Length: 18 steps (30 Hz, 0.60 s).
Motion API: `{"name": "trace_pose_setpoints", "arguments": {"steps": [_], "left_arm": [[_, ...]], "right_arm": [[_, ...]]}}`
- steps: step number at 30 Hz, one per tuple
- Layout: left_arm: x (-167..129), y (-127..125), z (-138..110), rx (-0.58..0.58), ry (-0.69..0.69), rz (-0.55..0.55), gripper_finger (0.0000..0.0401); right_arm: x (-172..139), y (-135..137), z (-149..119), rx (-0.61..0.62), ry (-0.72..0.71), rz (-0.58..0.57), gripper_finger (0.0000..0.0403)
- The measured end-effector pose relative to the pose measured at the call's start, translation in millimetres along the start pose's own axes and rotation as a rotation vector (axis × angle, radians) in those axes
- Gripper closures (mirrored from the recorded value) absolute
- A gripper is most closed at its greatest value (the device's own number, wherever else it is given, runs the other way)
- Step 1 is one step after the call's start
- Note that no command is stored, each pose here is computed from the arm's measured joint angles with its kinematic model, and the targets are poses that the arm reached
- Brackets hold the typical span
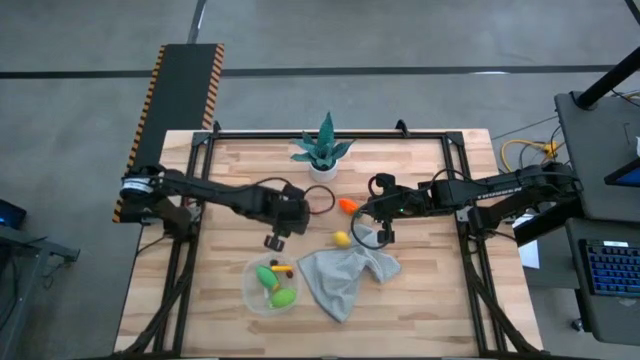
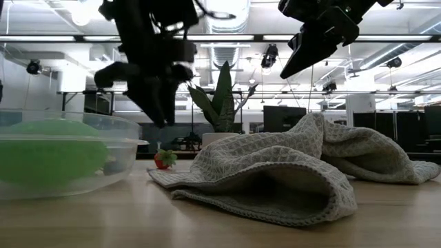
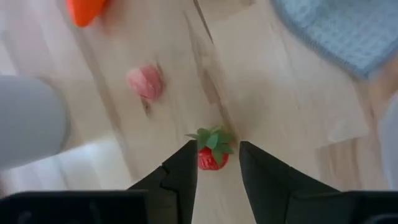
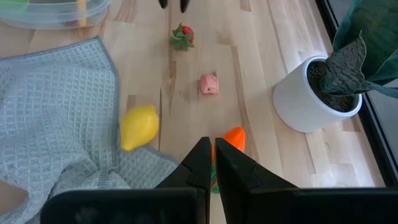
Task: Pick and placing Produce into tupperware
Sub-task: Put the red strawberry in the transparent bin
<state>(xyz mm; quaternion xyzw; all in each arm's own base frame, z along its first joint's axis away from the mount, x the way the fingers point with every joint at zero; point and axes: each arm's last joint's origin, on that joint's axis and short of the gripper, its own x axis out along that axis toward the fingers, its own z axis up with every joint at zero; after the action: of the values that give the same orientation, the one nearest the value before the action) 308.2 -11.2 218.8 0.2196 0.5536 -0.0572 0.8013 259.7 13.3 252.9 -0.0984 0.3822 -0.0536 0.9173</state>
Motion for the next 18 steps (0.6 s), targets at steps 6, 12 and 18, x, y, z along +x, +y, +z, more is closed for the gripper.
{"name": "trace_pose_setpoints", "arguments": {"steps": [6,12,18], "left_arm": [[10.2,10.4,-12.6,0.043,0.021,-0.008,0.0293],[11.5,14.1,-7.2,0.034,-0.038,0.012,0.0242],[23.0,12.6,-6.5,0.039,-0.014,0.001,0.0208]], "right_arm": [[0.0,0.0,-0.4,-0.003,0.004,0.000,0.0390],[0.0,0.0,-0.7,-0.004,0.007,0.000,0.0390],[0.1,0.0,-0.8,-0.004,0.007,0.000,0.0390]]}}
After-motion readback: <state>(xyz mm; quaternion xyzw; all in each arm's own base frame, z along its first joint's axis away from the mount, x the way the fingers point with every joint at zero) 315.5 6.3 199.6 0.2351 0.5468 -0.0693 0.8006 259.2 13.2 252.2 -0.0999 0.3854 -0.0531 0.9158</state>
